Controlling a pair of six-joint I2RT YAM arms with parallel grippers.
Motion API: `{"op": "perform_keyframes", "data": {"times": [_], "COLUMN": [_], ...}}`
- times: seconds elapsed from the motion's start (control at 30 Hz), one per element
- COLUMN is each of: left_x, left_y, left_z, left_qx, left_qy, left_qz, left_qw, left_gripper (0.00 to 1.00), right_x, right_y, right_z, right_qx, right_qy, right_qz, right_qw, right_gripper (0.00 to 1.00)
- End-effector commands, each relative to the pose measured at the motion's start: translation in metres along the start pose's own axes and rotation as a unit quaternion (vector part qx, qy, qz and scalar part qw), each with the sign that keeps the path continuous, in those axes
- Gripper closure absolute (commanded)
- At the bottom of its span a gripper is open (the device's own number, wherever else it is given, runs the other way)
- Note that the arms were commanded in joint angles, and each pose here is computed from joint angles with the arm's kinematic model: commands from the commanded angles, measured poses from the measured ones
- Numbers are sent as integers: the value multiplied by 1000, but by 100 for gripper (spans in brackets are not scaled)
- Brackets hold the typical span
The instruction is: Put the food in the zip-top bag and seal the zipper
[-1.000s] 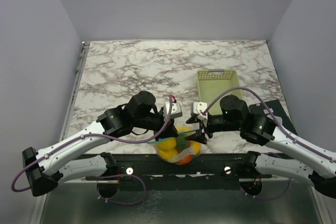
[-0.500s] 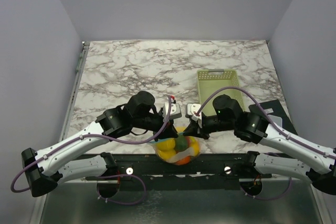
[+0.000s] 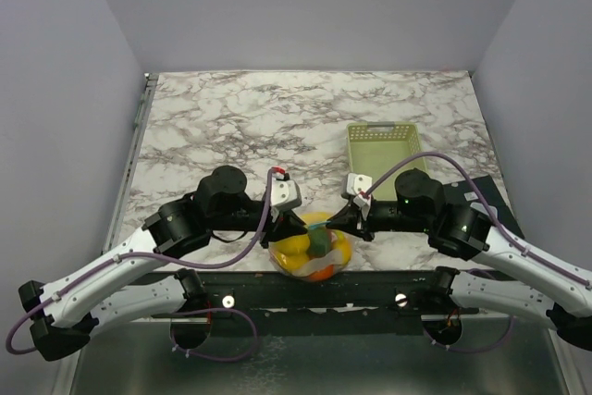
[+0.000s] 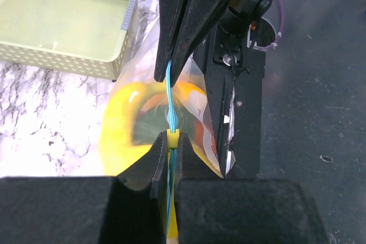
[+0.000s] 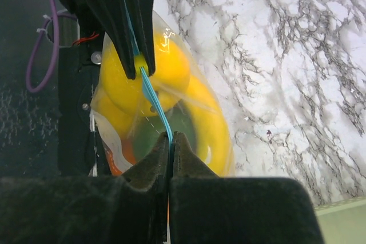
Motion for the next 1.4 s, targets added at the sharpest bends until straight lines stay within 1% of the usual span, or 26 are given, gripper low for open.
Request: {"op": "perform_keyframes", "data": {"times": [0.0,0.47,0.5,0.7,0.83,0.97,1.07,1.17,1.3,1.37], "left_x": [-4,-7,-6,0,5,9,14,20,22,24], "left_y": [16,39,44,50,52,53,56,60,64,64], "left_z": [4,-1,1,5,5,6,5,5,7,8], "left_qx": [-17,-18,-24,-29,-27,-26,-25,-28,-37,-39], "left_qy": [-7,-9,-10,-13,-12,-12,-10,-10,-13,-13], "left_qz": [22,60,71,102,124,136,159,185,200,206], "left_qw": [1000,998,997,994,992,990,987,982,979,978], "left_gripper": [100,100,100,100,100,100,100,98,94,90], "right_x": [-21,-49,-55,-63,-64,-64,-64,-62,-60,-59], "right_y": [7,18,21,34,45,52,57,60,61,61], "right_z": [-20,-18,-15,-5,4,6,8,8,9,10], "right_qx": [28,19,11,-20,-49,-60,-69,-76,-78,-82], "right_qy": [-23,-42,-45,-55,-56,-58,-59,-60,-57,-55], "right_qz": [-84,-198,-224,-271,-286,-299,-302,-302,-295,-289], "right_qw": [996,979,973,961,955,951,949,949,950,952], "right_gripper": [99,99,99,99,99,99,99,99,99,99]}}
Point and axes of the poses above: each gripper's point midway between its finger pads, its own y axis back along the fingers, its own x axis along the line the jaws close on, z = x × y, the point moved 4 cm from there along y, back along the fingers, and after that the axes turned 13 degrees about -y, right-handed, at the moved point
